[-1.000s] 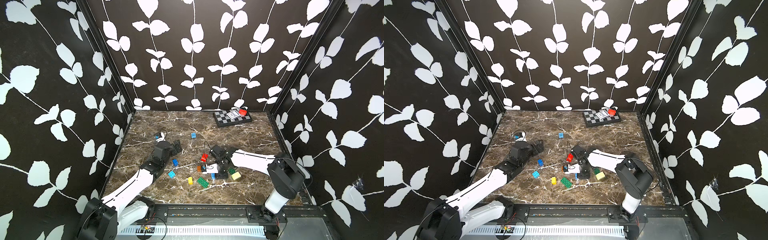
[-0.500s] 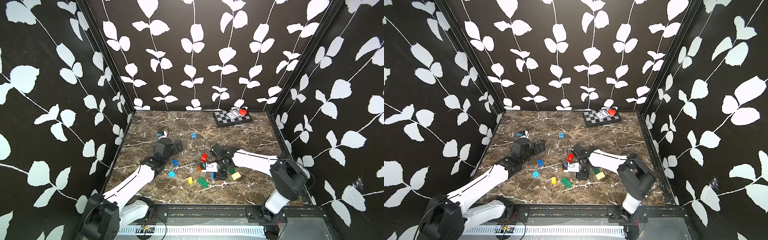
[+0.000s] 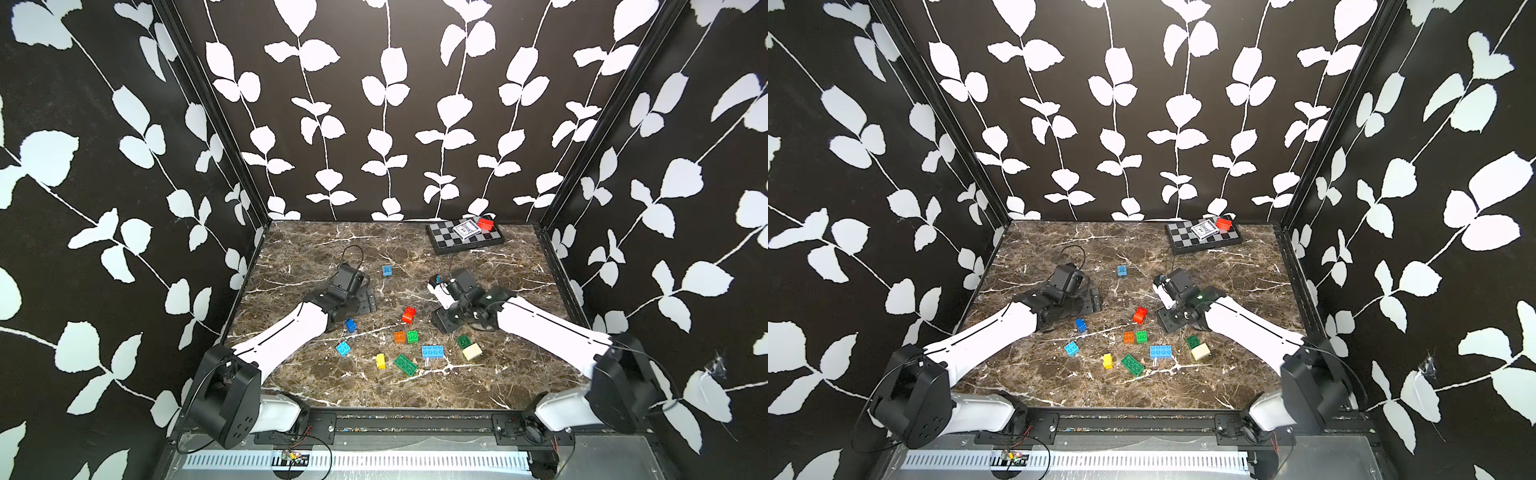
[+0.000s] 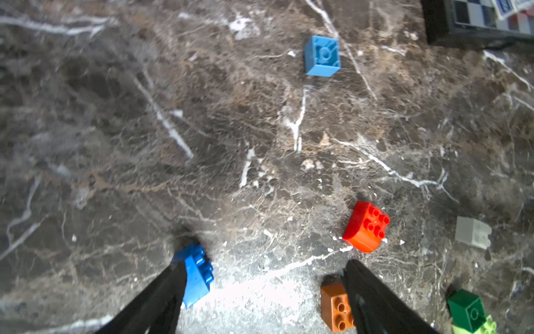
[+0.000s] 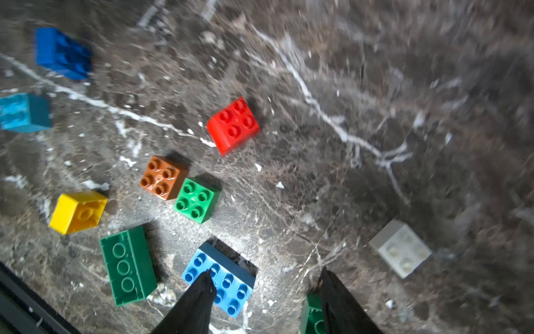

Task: Assemble the number 1 with lego
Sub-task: Pick up the lego brick from the center of the board.

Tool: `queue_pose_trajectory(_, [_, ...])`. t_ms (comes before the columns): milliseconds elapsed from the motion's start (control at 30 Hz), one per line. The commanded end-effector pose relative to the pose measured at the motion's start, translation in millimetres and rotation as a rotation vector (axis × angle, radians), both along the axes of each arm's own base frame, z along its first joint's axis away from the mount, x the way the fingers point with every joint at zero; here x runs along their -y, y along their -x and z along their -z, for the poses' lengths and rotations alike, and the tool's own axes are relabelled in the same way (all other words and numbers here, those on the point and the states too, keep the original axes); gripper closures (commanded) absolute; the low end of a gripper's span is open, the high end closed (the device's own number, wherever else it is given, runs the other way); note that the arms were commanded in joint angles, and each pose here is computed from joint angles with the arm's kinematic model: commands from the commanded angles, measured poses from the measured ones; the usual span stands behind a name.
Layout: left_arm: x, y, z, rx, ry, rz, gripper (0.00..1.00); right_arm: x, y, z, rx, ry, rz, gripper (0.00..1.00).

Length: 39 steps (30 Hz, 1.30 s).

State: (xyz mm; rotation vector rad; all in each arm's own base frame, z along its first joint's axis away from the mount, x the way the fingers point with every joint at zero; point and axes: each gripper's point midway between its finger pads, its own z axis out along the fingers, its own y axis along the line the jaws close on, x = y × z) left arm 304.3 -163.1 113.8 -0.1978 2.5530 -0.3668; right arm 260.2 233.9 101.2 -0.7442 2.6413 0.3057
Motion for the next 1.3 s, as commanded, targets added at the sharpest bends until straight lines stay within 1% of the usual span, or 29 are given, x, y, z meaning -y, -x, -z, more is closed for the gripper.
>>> queue_pose_trajectory(0, [-17, 15, 3, -0.041, -0.013, -0.085, 0.14, -14, -8, -6, -0.044, -0.001, 0.159, 0.39])
queue_pose_trajectory(67, [-22, 20, 3, -0.046, -0.014, -0.105, 0.14, -32, -10, -1, -0.075, 0.013, 0.144, 0.34])
queue_pose_trajectory(133, [-25, 22, 4, -0.042, -0.013, -0.114, 0.14, -49, -7, 2, -0.081, 0.057, 0.092, 0.29])
queue_pose_trajectory(233, [-27, 26, 7, -0.043, -0.014, -0.117, 0.14, -59, -8, 5, -0.076, 0.110, 0.067, 0.28])
queue_pose_trajectory(367, [-24, 26, 12, -0.049, -0.002, -0.107, 0.14, -57, -3, 16, -0.104, 0.152, 0.072, 0.32])
queue_pose_trajectory(533, [-14, 18, 13, -0.053, -0.001, -0.054, 0.12, -56, 7, 30, -0.158, 0.208, 0.059, 0.37])
queue_pose_trajectory(600, [-9, 16, 13, -0.062, -0.001, -0.034, 0.12, -57, 11, 34, -0.178, 0.210, 0.057, 0.41])
queue_pose_trajectory(667, [-7, 16, 15, -0.068, 0.002, -0.020, 0.12, -59, 16, 38, -0.202, 0.210, 0.046, 0.43])
queue_pose_trajectory(967, [-9, 17, 12, -0.044, -0.001, -0.008, 0.12, -71, 28, 50, -0.255, 0.198, 0.017, 0.39])
queue_pose_trajectory(1267, [-13, 19, 8, -0.025, -0.003, -0.010, 0.13, -72, 24, 62, -0.263, 0.242, 0.022, 0.42])
